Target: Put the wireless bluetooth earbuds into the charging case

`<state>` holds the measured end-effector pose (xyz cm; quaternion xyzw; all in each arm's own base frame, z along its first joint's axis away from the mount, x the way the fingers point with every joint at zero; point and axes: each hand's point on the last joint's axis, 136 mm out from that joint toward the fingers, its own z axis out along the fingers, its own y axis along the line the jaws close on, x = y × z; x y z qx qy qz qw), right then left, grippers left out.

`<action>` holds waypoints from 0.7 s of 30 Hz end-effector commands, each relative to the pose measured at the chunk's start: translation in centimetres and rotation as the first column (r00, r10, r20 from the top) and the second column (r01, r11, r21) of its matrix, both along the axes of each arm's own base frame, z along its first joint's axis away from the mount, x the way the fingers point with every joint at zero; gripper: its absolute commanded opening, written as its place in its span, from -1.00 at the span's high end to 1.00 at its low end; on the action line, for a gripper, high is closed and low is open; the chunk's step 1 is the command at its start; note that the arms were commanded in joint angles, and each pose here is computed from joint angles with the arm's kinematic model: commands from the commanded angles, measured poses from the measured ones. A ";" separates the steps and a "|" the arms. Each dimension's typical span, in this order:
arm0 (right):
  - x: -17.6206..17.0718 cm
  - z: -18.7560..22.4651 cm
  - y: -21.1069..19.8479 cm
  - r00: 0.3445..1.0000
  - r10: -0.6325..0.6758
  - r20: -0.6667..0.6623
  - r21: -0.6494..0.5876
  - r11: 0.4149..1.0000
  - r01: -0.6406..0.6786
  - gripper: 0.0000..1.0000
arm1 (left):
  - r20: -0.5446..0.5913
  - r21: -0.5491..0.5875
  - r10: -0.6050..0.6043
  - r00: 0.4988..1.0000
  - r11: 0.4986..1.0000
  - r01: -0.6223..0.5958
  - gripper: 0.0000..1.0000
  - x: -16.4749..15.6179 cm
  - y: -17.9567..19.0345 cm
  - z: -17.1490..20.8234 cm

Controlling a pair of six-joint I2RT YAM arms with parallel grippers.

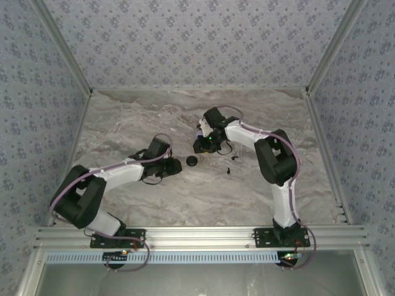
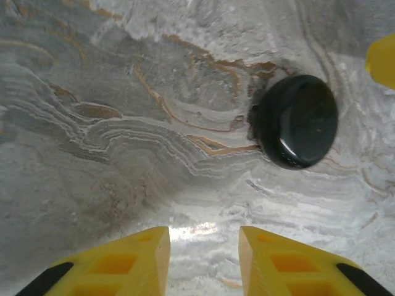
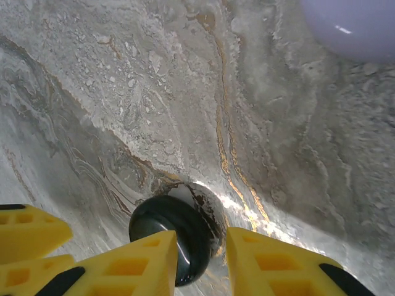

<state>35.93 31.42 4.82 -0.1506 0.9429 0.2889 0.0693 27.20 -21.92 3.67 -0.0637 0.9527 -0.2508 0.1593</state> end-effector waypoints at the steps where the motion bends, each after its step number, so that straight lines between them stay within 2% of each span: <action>1: -0.6 -0.4 0.5 0.999 0.030 -0.040 -0.002 1.000 -0.030 0.41 | -0.023 -0.037 0.007 1.000 0.999 -0.008 0.36 0.7 -1.1 -0.4; 13: -1.4 -0.9 1.1 0.995 0.049 -0.089 0.040 0.998 -0.045 0.39 | -0.065 0.029 0.025 0.998 0.999 -0.023 0.52 2.9 -1.8 -2.7; 21: -2.2 -1.2 0.6 0.994 0.049 -0.100 0.022 0.999 -0.047 0.39 | -0.054 0.022 0.023 0.998 1.000 -0.022 0.53 4.1 -2.6 -2.7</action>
